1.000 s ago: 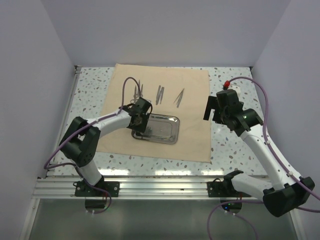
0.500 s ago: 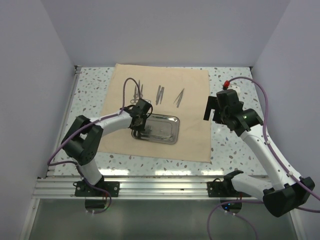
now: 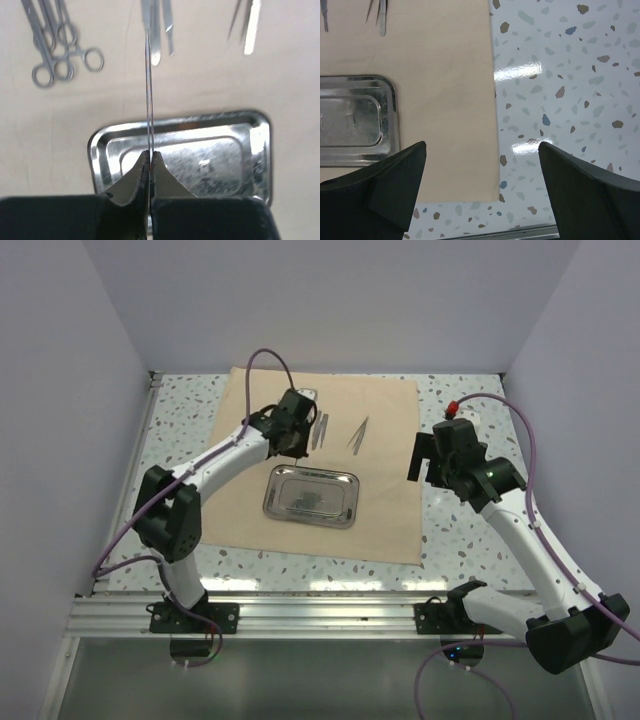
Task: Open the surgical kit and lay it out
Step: Pick up the medical item from the container, then place the medical item in the surgical kit.
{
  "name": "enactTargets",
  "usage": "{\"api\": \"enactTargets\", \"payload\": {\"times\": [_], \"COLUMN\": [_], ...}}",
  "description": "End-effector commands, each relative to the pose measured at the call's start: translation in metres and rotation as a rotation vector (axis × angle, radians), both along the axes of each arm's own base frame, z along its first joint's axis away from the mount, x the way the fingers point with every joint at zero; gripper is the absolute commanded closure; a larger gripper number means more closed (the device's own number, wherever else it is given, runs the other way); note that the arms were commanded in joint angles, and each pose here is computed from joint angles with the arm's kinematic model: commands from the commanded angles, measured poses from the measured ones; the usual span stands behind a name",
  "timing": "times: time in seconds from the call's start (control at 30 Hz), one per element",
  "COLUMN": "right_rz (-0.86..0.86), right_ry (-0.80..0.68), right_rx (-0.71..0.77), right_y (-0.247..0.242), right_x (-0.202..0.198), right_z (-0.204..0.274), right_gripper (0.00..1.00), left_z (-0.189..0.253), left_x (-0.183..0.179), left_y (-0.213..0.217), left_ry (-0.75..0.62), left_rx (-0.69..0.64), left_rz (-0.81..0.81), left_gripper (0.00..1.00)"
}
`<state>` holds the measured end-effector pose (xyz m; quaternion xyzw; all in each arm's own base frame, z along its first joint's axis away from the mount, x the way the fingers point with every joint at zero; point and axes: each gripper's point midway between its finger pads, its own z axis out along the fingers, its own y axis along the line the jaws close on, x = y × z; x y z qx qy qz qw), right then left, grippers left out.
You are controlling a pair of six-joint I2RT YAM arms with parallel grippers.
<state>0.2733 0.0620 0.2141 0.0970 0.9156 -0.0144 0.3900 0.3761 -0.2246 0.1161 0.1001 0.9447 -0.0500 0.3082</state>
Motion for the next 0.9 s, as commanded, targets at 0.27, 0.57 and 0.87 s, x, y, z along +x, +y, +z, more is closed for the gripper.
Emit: {"api": "enactTargets", "payload": {"times": [0.27, 0.57, 0.87], "right_rz": [-0.025, -0.087, -0.099], "right_ry": [0.008, 0.027, 0.004], "right_rx": [-0.019, -0.045, -0.041], "right_y": [-0.012, -0.031, -0.034], "right_x": [-0.017, -0.043, -0.046], "right_z": [0.007, 0.008, 0.010], "right_gripper": [0.02, 0.02, 0.02], "left_z": [0.020, -0.027, 0.025], "left_x": [0.121, 0.165, 0.163], "left_y": [-0.134, -0.187, -0.169], "left_ry": [-0.156, -0.183, -0.252], "left_rx": [-0.251, -0.386, -0.366], "left_rz": [-0.092, -0.121, -0.107], "left_gripper": [1.00, 0.83, 0.43]}}
